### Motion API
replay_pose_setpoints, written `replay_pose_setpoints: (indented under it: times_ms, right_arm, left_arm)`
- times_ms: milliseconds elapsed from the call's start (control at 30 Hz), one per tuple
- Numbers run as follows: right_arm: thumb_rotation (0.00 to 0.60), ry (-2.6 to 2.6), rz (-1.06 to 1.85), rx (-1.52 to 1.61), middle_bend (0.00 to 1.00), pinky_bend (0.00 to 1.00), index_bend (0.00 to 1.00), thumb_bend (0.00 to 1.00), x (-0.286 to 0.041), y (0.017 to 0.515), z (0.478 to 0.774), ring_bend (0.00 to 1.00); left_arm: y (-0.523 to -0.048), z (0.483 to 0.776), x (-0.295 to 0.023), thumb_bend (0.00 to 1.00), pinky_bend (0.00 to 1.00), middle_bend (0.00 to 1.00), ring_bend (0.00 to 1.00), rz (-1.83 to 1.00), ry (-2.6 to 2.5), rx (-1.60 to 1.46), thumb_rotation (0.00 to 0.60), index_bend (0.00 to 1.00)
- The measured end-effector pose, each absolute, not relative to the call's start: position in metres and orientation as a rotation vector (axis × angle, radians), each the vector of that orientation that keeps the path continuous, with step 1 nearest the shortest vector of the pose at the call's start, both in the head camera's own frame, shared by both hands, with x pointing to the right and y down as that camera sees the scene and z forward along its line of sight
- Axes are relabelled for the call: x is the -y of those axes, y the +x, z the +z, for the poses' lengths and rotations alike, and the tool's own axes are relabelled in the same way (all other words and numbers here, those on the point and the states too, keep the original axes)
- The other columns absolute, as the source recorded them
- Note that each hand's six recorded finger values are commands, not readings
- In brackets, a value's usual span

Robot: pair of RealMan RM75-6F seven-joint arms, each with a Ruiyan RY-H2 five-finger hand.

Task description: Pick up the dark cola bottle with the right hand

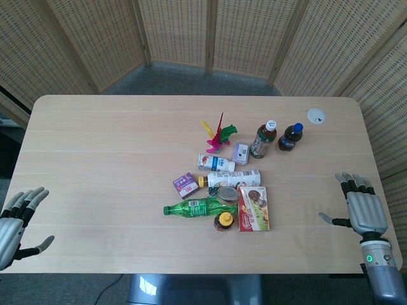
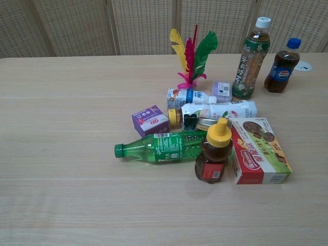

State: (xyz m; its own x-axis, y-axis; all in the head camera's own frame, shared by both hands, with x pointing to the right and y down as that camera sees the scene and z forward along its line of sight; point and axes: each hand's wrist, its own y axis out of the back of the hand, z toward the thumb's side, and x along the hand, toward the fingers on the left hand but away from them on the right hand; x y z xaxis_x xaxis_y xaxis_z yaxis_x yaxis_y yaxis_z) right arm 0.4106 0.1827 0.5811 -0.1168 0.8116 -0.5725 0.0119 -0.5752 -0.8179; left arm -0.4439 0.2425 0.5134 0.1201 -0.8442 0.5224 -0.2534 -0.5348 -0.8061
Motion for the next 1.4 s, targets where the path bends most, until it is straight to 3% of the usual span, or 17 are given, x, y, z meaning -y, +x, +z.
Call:
replay_pose_setpoints:
  times_ms: [733,1000,1400]
  right_arm:
    - [0.397,-1.695,1.681,1.045,0.00,0.00,0.00,0.16,-0.169,0.405,0.591,0.00]
    - [0.409,-1.754,1.604,1.148,0.00,0.00,0.00,0.16,-0.129,0.409,0.610,0.00]
    - [0.410,-1.768,1.566,1.056,0.00,0.00,0.00,0.16,-0.065,0.396,0.651,0.00]
  left_arm:
    - [-0.437,0.516,-0.241,0.30,0.00,0.00,0.00,-1.419,-1.899,-1.038,0.600,0.03]
    - [-0.425,0.519,-0.234,0.30,0.00,0.00,0.00,-1.396,-1.921,-1.013,0.600,0.03]
    - [-0.410,0.524,-0.227,0.30,0.00,0.00,0.00,-1.394,-1.939,-0.977,0.600,0.03]
